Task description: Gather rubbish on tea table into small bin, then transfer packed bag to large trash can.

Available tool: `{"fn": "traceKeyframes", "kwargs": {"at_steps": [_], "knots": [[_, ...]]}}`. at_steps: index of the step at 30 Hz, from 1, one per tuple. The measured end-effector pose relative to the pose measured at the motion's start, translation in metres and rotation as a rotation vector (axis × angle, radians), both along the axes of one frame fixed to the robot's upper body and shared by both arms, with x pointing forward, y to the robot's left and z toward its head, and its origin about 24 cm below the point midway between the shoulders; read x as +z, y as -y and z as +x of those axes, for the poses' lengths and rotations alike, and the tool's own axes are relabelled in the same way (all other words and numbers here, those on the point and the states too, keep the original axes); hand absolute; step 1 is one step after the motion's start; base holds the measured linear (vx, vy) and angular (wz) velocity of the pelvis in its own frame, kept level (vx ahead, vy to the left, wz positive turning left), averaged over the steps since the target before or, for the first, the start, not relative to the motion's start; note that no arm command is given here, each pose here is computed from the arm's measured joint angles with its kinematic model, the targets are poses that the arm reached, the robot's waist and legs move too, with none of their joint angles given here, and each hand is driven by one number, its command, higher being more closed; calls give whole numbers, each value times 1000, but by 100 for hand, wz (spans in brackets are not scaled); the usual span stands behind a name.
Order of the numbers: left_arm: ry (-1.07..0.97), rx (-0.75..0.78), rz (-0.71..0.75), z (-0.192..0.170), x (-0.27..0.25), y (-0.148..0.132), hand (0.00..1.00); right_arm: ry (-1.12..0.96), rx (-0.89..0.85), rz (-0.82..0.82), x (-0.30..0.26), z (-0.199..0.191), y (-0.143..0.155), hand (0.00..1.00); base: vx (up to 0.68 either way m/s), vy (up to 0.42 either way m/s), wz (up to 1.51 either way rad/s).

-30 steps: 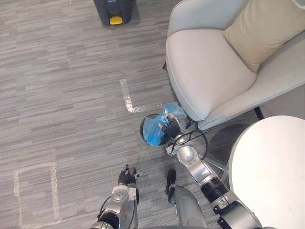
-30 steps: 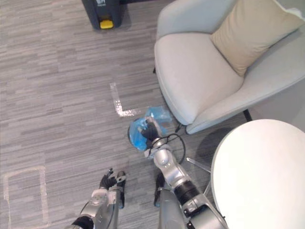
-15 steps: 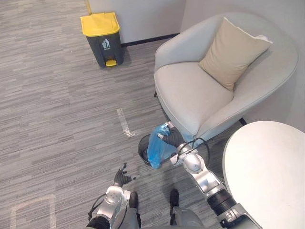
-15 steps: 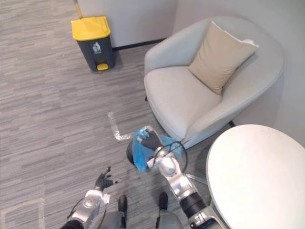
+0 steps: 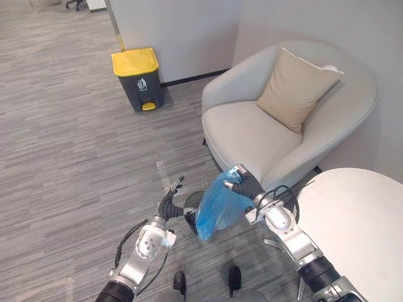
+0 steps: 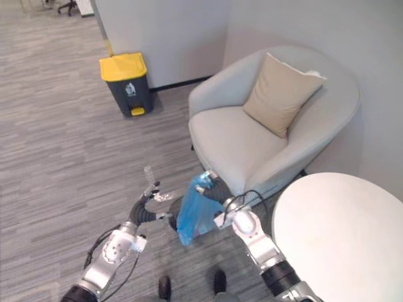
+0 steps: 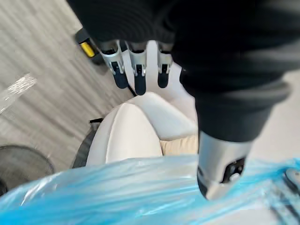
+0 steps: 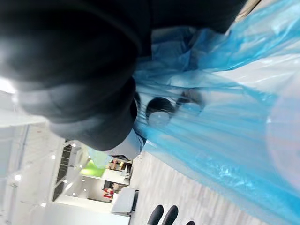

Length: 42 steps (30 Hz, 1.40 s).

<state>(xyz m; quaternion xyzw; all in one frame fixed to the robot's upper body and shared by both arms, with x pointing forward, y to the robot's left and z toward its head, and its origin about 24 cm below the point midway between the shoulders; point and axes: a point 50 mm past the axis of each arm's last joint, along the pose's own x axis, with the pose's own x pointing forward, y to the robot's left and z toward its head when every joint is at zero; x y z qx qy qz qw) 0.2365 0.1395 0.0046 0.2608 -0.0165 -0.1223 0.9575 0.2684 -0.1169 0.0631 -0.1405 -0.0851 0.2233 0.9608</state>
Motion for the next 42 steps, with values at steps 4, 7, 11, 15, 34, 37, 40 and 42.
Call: {"fn": "traceKeyframes", "kwargs": {"at_steps": [4,7,11,15,34,37,40,42], "knots": [[96,-53,61,8,18,5,0,22,20,63,11,-1,-3,100,-8,2,-1],[128,-78,97,10,22,9,0,31,35,100,17,-2,-4,100,0,0,0],[148,-117,110,9,25,16,0,26,49,128,19,0,-5,100,-25,3,-3],[146,-148,103,6,23,28,0,20,67,184,24,2,-9,100,0,0,0],[4,-142,9,-3,-10,61,0,-31,154,313,33,-1,-42,100,0,0,0],[-35,-90,6,-6,-22,52,0,-52,192,326,35,-1,-52,100,0,0,0],[-52,-42,-17,-12,-30,43,0,-75,254,330,35,-5,-68,100,0,0,0],[-78,-26,-30,-22,-37,39,0,-85,291,317,35,-7,-78,100,-4,-6,6]]}}
